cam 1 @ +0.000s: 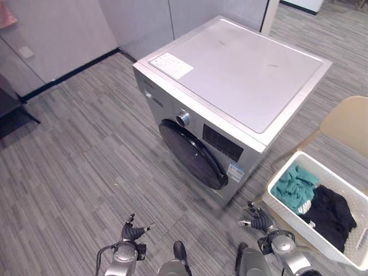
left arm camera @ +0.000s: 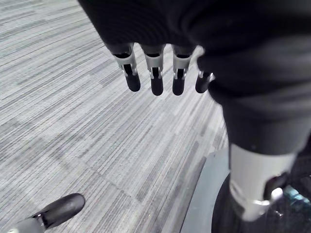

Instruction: Grab the laundry basket,head to the washer,open it,put in the laundry and shut it.

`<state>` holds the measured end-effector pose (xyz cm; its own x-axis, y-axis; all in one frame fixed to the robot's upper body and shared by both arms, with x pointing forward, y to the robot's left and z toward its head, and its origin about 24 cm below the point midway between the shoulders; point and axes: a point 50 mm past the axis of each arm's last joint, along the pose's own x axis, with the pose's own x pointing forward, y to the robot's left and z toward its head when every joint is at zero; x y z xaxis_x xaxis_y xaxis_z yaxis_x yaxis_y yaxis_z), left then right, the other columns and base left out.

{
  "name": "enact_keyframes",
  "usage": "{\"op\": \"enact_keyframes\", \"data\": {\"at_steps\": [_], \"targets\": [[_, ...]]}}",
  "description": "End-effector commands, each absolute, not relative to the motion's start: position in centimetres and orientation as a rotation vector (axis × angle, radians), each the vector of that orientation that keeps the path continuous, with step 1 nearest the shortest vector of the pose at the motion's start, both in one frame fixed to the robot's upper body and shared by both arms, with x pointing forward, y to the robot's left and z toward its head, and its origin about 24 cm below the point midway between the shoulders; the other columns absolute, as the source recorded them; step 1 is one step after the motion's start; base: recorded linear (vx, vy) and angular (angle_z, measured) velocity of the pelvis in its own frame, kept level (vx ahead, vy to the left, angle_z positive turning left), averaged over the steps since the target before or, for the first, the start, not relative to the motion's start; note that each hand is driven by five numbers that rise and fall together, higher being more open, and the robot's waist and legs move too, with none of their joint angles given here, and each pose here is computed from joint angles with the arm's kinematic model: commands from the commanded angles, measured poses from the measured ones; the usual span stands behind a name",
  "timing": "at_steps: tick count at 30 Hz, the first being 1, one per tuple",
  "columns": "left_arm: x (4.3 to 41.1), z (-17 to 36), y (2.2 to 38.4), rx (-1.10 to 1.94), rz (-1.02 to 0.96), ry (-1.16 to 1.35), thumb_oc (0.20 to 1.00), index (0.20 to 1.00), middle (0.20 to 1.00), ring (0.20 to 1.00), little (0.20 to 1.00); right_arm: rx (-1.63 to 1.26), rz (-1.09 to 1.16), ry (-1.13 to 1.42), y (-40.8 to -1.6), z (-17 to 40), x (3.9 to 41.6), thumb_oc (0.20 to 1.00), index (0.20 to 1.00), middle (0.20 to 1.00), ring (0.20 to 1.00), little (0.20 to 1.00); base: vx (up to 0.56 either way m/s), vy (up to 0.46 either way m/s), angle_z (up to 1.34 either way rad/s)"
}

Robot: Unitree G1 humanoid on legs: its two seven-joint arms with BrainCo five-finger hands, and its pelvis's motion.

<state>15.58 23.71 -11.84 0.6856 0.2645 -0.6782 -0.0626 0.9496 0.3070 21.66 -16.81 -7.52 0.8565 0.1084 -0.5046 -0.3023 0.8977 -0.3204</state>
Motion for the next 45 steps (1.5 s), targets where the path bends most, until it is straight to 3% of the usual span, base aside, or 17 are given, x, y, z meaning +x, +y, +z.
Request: {"op": "enact_keyframes", "data": {"at_steps": [1,11,21,27,34,36,39,45], "targets": [[17.7,-10.5,24.0,0.328,0.169,0.707,1.0,1.0,1.0,1.0,1.0,-0.396,0.236,0.318,-16.1,-4.4,23.9,1.0,1.0,1.0,1.0,1.0,0.06,0.004,0.71],[14.5,-12.1,24.0,0.313,0.179,0.812,1.0,1.0,1.0,1.0,1.0,-0.417,0.263,0.029,-13.2,1.4,27.8,1.0,1.0,1.0,1.0,1.0,0.03,-0.012,0.28],[16.2,-11.1,23.6,0.315,0.165,0.73,1.0,1.0,1.0,1.0,1.0,-0.33,0.083,-0.025,-14.2,3.6,30.6,1.0,1.0,1.0,1.0,1.0,-0.09,0.023,0.11],[17.6,-10.5,23.3,0.314,0.163,0.689,1.0,1.0,1.0,1.0,1.0,-0.301,0.146,-0.015,-12.3,3.6,31.2,1.0,1.0,1.0,1.0,1.0,-0.04,0.033,0.05],[19.2,-10.0,22.8,0.312,0.154,0.657,1.0,1.0,1.0,1.0,1.0,-0.236,0.622,-0.128,-2.2,5.8,28.8,1.0,1.0,1.0,1.0,1.0,0.01,0.02,0.08],[19.8,-9.9,22.5,0.295,0.16,0.651,1.0,1.0,1.0,1.0,1.0,-0.139,0.836,-0.209,3.0,8.7,27.6,1.0,1.0,1.0,1.0,1.0,0.02,-0.073,0.11],[21.0,-9.3,22.5,0.282,0.165,0.612,1.0,1.0,1.0,1.0,1.0,-0.087,0.927,-0.372,6.0,14.0,27.7,1.0,1.0,1.0,1.0,1.0,0.02,-0.1,0.34],[21.3,-9.0,22.8,0.297,0.163,0.605,1.0,1.0,1.0,1.0,1.0,-0.069,0.828,-0.445,4.9,16.2,29.2,1.0,1.0,1.0,1.0,1.0,0.03,-0.061,0.65]]}}
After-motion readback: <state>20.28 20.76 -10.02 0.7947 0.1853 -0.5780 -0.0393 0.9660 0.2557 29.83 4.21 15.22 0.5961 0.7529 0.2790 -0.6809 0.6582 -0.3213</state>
